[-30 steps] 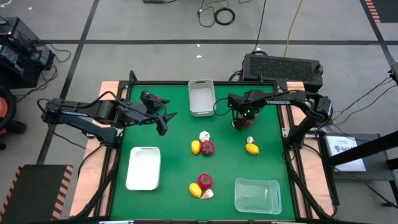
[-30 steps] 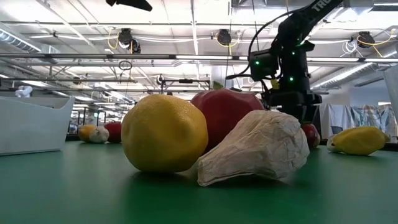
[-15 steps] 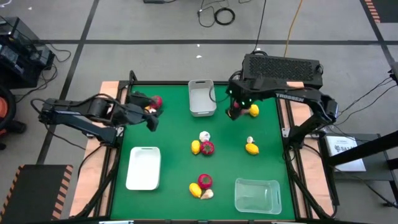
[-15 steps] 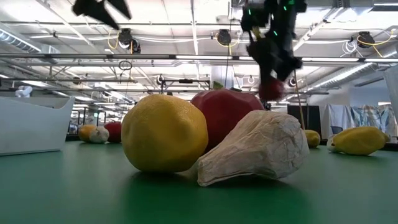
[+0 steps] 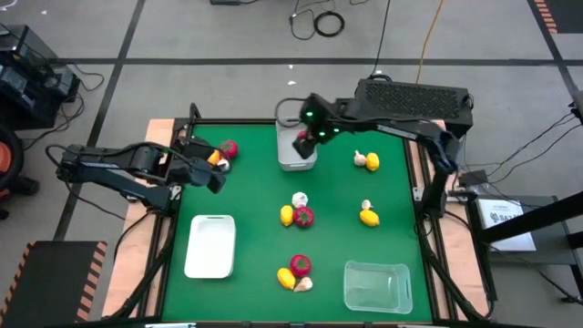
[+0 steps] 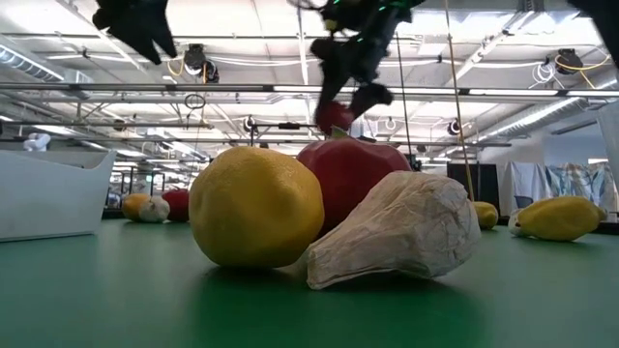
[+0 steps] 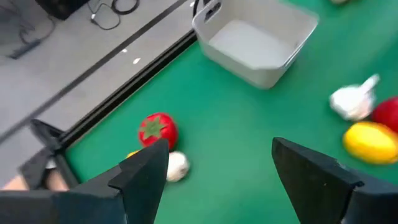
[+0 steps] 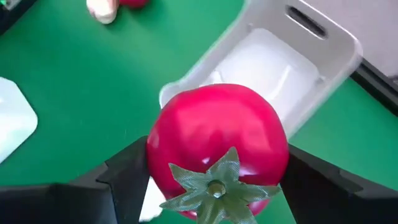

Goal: Sort produce into baskets
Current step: Put the top right tomato into the gray bin

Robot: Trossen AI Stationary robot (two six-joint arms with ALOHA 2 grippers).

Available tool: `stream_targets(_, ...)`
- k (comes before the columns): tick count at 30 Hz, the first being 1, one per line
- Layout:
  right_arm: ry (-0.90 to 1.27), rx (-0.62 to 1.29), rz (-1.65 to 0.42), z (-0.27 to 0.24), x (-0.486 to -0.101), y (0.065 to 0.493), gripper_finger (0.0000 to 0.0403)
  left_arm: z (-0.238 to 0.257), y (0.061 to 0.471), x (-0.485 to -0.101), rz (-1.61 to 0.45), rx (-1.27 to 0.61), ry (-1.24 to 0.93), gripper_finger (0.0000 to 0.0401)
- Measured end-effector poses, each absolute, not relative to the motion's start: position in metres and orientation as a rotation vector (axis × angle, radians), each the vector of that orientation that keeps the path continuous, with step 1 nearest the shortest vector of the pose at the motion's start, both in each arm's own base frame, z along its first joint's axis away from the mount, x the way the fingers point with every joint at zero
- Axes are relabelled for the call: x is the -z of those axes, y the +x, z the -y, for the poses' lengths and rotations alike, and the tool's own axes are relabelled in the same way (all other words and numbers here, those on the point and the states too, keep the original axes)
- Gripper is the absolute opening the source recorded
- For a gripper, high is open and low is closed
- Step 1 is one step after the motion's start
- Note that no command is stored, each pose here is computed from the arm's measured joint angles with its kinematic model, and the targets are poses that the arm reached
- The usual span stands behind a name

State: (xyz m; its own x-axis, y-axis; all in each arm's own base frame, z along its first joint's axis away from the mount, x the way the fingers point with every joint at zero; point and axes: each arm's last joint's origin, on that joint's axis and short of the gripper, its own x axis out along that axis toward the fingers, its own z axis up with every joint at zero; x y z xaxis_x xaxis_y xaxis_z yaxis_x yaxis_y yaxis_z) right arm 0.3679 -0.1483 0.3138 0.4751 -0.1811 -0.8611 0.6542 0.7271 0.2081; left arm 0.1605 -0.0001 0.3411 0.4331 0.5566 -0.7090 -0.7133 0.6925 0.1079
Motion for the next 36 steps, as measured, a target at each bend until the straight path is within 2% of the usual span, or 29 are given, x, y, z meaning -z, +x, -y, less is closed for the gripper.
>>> stream_targets(7, 0.528, 0.55, -0.996, 0.182, -0.293, 0.408, 0.0293, -0.002, 0.142, -0.331, -0.813, -0.762, -0.187, 0.029)
stream_targets(12, 0.536, 0.576, -1.014, 0.207, -0.275, 0.42, 0.0298, -0.007, 0.127, -0.331, -0.65, -0.725, -0.232, 0.027)
stream_targets(16, 0.56, 0.611, -1.023, 0.227, -0.26, 0.421, 0.0308, -0.009, 0.119, -0.33, -0.561, -0.697, -0.258, 0.0252)
stream_targets(20, 0.595, 0.652, -1.063, 0.243, -0.243, 0.416, 0.0316, -0.01, 0.117, -0.325, -0.58, -0.679, -0.268, 0.0241)
stream_targets(36, 0.591, 0.589, -1.096, 0.249, -0.243, 0.41, 0.0351, -0.009, 0.128, -0.321, -0.595, -0.66, -0.274, 0.0237)
